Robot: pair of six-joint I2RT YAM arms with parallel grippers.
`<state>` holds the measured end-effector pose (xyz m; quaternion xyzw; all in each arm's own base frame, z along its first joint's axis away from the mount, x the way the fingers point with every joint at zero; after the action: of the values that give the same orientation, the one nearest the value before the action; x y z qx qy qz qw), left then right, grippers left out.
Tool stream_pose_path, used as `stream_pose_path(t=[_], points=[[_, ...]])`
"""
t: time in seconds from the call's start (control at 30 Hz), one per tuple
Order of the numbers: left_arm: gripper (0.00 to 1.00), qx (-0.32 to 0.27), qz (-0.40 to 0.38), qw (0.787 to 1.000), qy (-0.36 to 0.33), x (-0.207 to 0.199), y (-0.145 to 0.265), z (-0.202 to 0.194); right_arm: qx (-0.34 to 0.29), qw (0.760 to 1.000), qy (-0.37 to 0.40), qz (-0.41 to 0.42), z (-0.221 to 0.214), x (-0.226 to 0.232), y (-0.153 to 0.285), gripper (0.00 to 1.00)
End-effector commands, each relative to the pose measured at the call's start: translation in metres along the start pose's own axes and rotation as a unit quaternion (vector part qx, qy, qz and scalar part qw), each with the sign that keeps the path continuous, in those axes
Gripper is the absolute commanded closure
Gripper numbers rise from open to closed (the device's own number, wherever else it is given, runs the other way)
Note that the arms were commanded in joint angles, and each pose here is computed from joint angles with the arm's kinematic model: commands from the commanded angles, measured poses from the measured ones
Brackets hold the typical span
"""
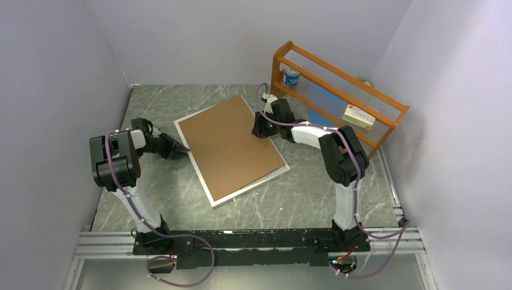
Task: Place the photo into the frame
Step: Place the photo frame item in the photo frame.
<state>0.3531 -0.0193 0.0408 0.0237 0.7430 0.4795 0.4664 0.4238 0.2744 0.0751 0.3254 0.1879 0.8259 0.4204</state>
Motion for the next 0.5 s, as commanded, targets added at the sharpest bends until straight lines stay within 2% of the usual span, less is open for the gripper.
stream_pose_path(t=[0.0, 0.13, 0.27, 0.47], points=[[0.67, 0.015, 0.043, 0.999, 0.002, 0.022, -0.01, -0.008, -0.07, 0.995, 0.071, 0.022, 0.026, 0.013, -0.008, 0.5], [0.66, 0.017, 0.046, 0.999, 0.0, 0.023, -0.009, -0.009, -0.068, 0.994, 0.08, 0.001, 0.033, 0.006, -0.016, 0.41], [0.63, 0.018, 0.045, 0.999, 0.0, 0.023, -0.009, -0.01, -0.053, 0.996, 0.076, -0.019, 0.031, 0.0, -0.021, 0.28], [0.5, 0.013, 0.044, 0.999, -0.005, 0.02, -0.005, -0.009, -0.043, 0.996, 0.043, -0.067, 0.038, -0.001, -0.005, 0.14]])
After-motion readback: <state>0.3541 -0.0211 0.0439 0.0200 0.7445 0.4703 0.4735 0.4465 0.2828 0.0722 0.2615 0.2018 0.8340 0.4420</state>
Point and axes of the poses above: each gripper's point midway between its finger pads, its own y axis back along the fingers, its own x axis along the line the jaws close on, z = x × y, the point moved 3 cm from there along y, back along the fingers, and after that the axes turned 2 degrees about -y, right-handed, at the moved point
